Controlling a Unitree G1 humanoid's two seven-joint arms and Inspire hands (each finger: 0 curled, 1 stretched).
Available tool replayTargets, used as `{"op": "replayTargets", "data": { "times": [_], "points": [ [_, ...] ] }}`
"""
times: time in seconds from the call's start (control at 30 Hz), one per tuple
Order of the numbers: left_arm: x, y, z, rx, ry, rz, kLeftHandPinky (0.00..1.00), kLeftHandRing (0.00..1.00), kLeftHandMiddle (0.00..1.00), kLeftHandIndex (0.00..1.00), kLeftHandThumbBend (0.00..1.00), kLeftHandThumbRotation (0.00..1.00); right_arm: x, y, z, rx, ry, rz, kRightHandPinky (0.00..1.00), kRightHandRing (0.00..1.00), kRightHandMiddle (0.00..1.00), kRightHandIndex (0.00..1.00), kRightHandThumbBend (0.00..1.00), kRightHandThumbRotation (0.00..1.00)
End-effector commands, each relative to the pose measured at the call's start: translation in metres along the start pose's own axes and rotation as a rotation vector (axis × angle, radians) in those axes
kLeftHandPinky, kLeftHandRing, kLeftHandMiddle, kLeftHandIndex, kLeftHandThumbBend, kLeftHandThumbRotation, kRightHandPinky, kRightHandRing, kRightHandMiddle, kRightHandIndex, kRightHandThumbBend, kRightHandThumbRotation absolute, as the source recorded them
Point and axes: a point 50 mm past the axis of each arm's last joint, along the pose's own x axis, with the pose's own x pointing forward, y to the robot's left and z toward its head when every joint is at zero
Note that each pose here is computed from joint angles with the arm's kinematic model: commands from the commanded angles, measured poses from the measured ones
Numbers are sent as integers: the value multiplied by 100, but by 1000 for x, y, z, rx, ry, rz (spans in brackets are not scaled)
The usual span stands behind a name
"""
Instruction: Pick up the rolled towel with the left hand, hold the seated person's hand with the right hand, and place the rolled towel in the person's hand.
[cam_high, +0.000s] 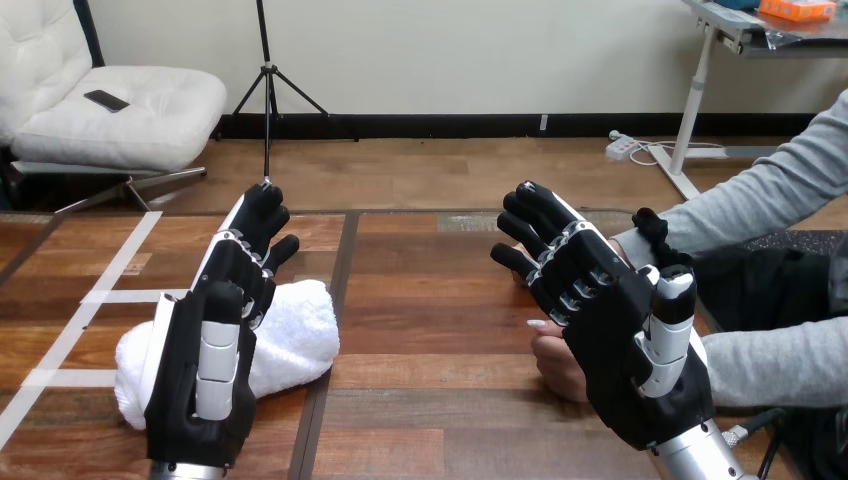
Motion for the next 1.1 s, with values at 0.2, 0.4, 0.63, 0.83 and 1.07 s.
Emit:
{"op": "replayTargets", "data": {
  "times": [0.2, 0.4, 0.63, 0.83, 1.07],
  "points": [
    [10, -2, 11, 6, -78, -12, 91, 95, 94, 90, 78, 96, 13, 0, 13, -31, -73, 29, 92, 96, 94, 90, 91, 100],
    [10, -2, 11, 7, -79, -15, 91, 95, 95, 91, 78, 96, 13, 0, 13, -35, -73, 28, 91, 95, 93, 90, 91, 100],
    [10, -2, 11, 6, -77, -14, 92, 95, 95, 91, 78, 96, 13, 1, 13, -38, -74, 29, 91, 95, 93, 90, 91, 100],
    [10, -2, 11, 11, -77, -14, 92, 95, 95, 91, 78, 95, 13, 1, 13, -31, -73, 31, 91, 95, 94, 90, 90, 100],
    [12, -1, 12, 51, -81, -22, 90, 95, 95, 91, 79, 97, 13, 0, 13, -31, -73, 28, 90, 95, 94, 90, 90, 100]
  ]
}}
